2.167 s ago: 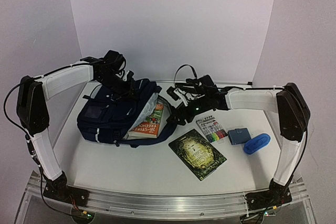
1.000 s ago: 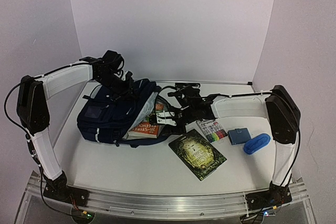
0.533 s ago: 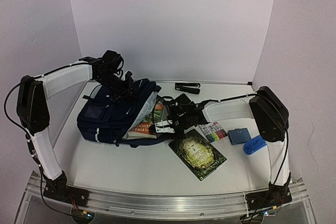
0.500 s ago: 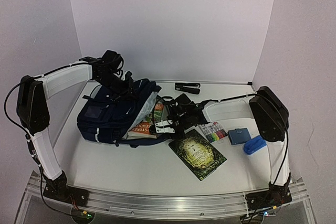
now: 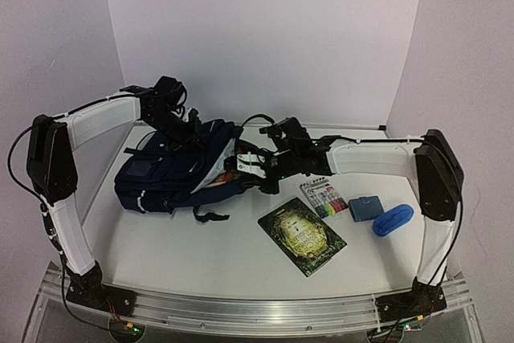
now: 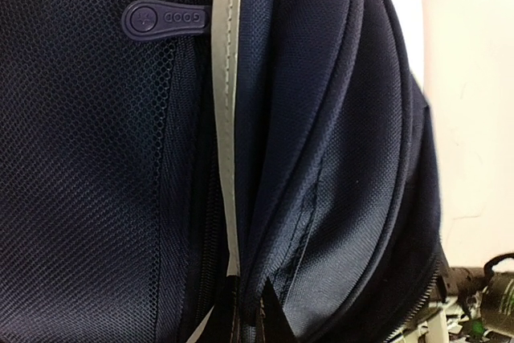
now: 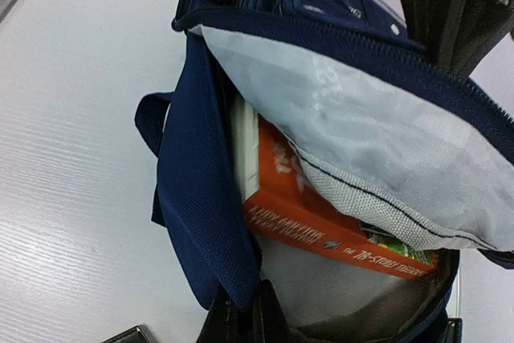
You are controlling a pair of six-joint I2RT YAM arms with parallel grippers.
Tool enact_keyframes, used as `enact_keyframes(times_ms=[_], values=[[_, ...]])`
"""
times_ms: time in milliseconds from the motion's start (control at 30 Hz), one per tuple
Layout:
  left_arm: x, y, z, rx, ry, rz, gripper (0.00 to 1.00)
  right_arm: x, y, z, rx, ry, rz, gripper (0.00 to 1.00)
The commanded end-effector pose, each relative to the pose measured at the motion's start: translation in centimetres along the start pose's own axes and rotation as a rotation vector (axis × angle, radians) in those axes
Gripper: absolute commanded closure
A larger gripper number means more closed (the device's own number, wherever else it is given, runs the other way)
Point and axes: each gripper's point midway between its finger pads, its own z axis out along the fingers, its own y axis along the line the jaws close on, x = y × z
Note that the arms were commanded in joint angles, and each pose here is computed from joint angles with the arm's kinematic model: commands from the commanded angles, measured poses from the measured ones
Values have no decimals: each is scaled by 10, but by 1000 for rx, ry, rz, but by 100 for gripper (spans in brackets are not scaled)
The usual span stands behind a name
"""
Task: Pack the student bag
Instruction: Adjust the student bag at the center of the board.
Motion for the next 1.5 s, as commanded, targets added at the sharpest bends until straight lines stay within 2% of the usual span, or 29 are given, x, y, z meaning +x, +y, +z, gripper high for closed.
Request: enact_keyframes(times_ms=[0, 133, 167, 233, 300, 367, 433, 567, 733, 1000, 1167, 1300, 1467], values=[[-18, 14, -12, -72, -70, -49, 100, 4, 43, -9, -84, -12, -41, 100], [-14, 19, -7, -74, -50, -60, 100, 33, 61, -1, -112, 77, -79, 99], [-13, 19, -6, -72, -45, -61, 100, 31, 58, -2, -104, 78, -78, 94], [-11, 19, -1, -64, -29, -59, 100, 21, 49, -5, -82, 64, -64, 80], [-9, 17, 2, -46, -2, -50, 97, 14, 42, -7, -66, 51, -41, 60], [-7, 15, 1, -38, 11, -41, 85, 5, 34, -12, -45, 36, 6, 49], [-4, 12, -4, -30, 7, -33, 75, -5, 27, -20, -30, 13, 55, 45], [7, 9, -18, -9, -1, -1, 57, -20, 17, -37, -5, -30, 196, 43], [29, 20, -34, -40, -5, -1, 44, -20, 6, -45, 1, -52, 384, 35], [59, 48, -54, -118, -53, -75, 41, -24, -13, -38, 13, -65, 562, 34], [80, 74, -63, -213, -55, -166, 40, -46, -9, -36, -37, -112, 686, 38], [100, 100, -81, -321, -81, -213, 37, -55, 14, -24, -79, -102, 781, 40], [111, 126, -93, -402, -96, -258, 36, -34, 58, -5, -124, -3, 819, 46]])
